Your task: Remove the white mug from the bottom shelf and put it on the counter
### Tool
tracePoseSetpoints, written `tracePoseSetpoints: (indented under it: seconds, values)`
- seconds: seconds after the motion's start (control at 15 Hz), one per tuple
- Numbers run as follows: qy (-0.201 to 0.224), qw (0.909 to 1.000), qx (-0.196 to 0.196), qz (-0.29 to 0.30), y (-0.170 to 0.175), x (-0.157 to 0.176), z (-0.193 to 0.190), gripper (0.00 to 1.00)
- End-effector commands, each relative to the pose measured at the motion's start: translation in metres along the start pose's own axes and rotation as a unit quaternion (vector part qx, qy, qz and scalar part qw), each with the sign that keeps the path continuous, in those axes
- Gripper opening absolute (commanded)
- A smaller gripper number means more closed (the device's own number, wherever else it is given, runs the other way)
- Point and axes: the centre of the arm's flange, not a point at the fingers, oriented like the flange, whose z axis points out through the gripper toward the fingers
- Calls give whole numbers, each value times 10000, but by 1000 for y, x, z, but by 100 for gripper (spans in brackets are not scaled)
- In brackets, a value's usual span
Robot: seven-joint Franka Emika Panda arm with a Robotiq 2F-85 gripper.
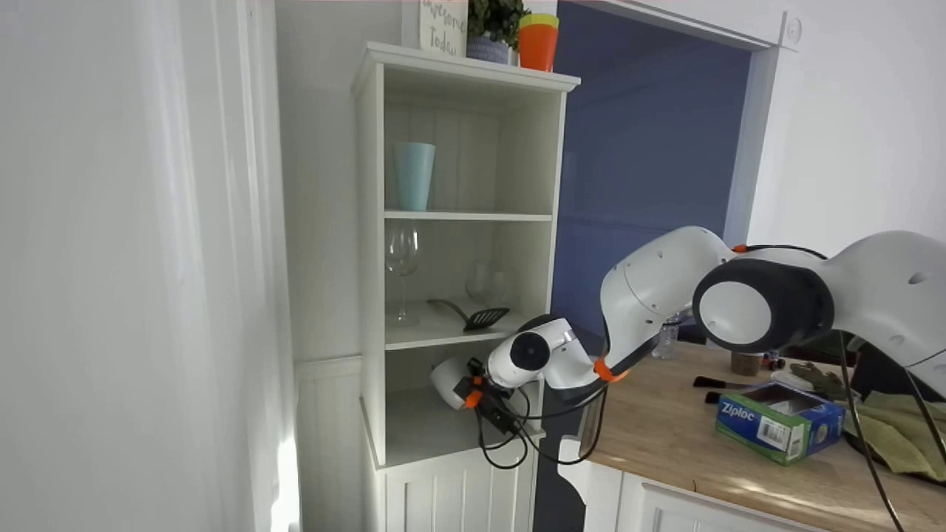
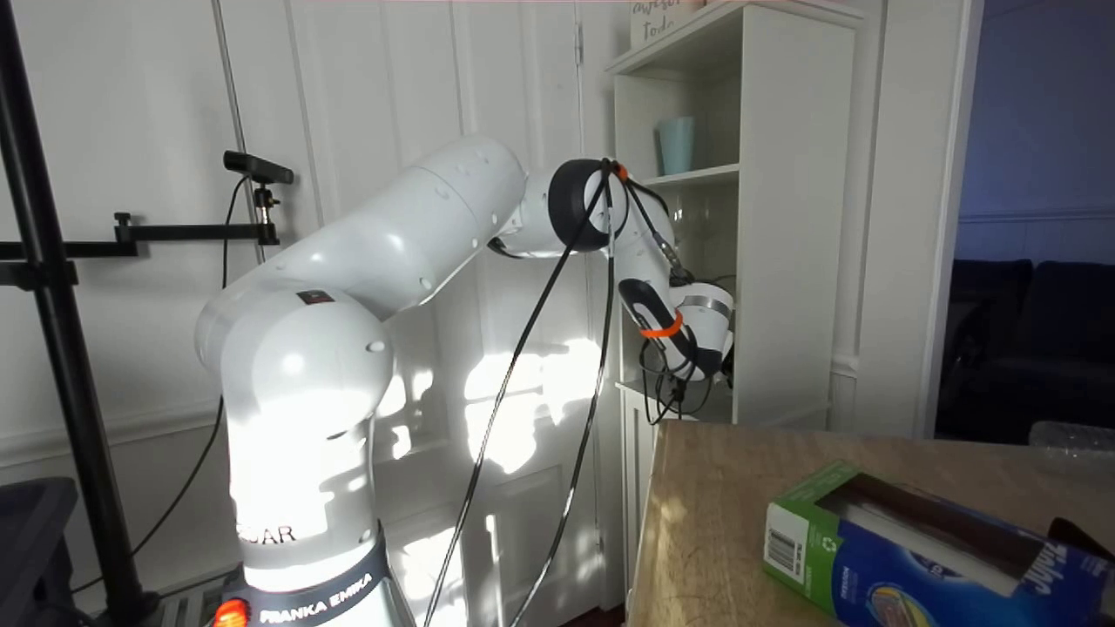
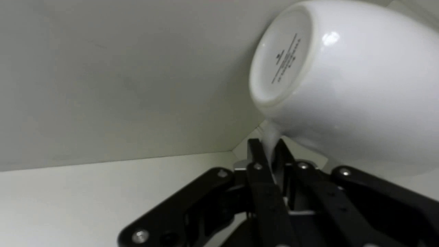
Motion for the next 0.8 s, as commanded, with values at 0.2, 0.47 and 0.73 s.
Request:
tracePoseSetpoints:
  seconds: [0.2, 0.47, 0.73]
  values:
    - [-594, 9965, 582, -52, 27, 9, -32, 4]
    - [-944, 9923, 778, -211, 29, 7, -37, 4]
    - [-1125, 9894, 857, -333, 27, 2, -43, 4]
